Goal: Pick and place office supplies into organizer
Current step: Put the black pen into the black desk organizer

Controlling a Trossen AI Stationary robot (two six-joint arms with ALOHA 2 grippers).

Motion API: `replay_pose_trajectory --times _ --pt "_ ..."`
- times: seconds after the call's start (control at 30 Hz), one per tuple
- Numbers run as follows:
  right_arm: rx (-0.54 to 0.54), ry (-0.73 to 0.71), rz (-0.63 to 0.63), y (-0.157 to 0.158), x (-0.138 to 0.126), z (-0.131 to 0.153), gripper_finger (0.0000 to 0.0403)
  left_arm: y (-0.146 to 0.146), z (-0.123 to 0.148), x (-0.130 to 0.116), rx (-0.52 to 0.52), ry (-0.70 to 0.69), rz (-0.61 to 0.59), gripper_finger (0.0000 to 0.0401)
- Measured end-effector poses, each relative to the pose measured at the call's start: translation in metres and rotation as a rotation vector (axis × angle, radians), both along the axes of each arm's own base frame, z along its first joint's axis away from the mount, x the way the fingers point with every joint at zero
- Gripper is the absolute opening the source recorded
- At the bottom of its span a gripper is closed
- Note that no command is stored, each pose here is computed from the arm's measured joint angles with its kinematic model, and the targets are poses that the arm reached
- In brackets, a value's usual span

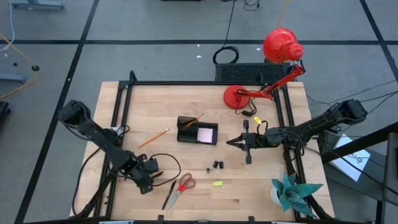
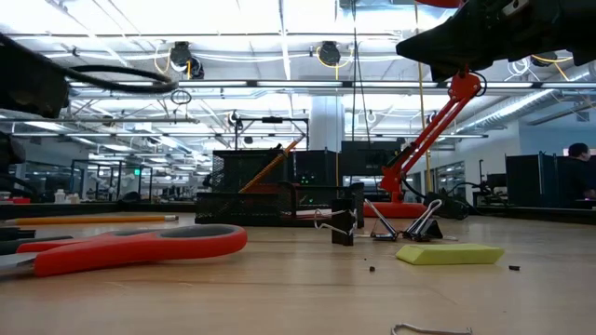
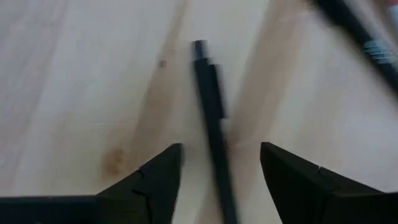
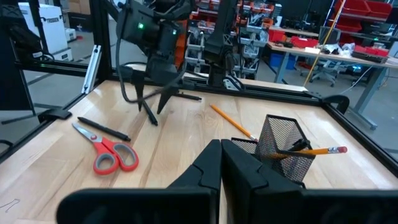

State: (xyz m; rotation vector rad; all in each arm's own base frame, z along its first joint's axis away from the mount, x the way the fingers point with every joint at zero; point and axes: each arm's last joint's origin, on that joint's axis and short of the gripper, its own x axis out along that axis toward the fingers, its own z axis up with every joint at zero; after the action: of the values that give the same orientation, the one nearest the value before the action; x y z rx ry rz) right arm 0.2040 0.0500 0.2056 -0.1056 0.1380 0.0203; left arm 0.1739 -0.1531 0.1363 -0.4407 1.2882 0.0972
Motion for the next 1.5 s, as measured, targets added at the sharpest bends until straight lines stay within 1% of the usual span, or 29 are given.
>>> replay_pose_trajectory --times 0.13,0.23,0.57,0.77,0.87,0.93,1.07,1.13,1.23,1.37,1.5 --pt "0.0 0.001 0.0 0.0 0.0 0.0 0.0004 -0.002 -0.012 0.002 0.054 0.037 0.002 0.02" --pt "0.002 0.0 0.0 0.0 0.0 0.0 0.0004 -0.002 -0.016 0.003 0.072 0.034 0.014 0.0181" --pt "0.003 0.0 0.0 0.0 0.0 0.0 0.0004 -0.01 -0.019 -0.005 0.188 -0.059 -0.026 0.0105" --pt "0.003 0.0 0.0 0.0 0.0 0.0 0.0004 -0.01 -0.019 -0.006 0.203 -0.073 -0.023 0.0048" --pt "0.003 0.0 0.0 0.0 0.0 0.0 0.0004 -0.012 -0.019 -0.004 0.209 -0.107 -0.076 0.0016" --pt "0.003 0.0 0.0 0.0 0.0 0.0 0.0004 -0.014 -0.018 -0.001 0.206 -0.155 -0.111 0.0012" --pt "0.004 -0.001 0.0 0.0 0.0 0.0 0.0004 -0.018 -0.015 0.008 0.199 -0.258 -0.18 0.0034" --pt "0.004 0.0 0.0 0.0 0.0 0.0 0.0004 -0.019 -0.011 0.013 0.2 -0.321 -0.218 0.0037" --pt "0.004 -0.001 0.0 0.0 0.0 0.0 0.0004 -0.015 0.004 0.023 0.245 -0.461 -0.248 0.003" --pt "0.014 -0.003 -0.001 0.0 0.0 0.0 0.0004 0.0 0.03 0.032 0.387 -0.617 -0.257 0.0015" --pt "0.017 -0.008 -0.002 0.0 0.0 0.001 0.0004 0.02 0.064 0.042 0.604 -0.791 -0.249 0.0023"
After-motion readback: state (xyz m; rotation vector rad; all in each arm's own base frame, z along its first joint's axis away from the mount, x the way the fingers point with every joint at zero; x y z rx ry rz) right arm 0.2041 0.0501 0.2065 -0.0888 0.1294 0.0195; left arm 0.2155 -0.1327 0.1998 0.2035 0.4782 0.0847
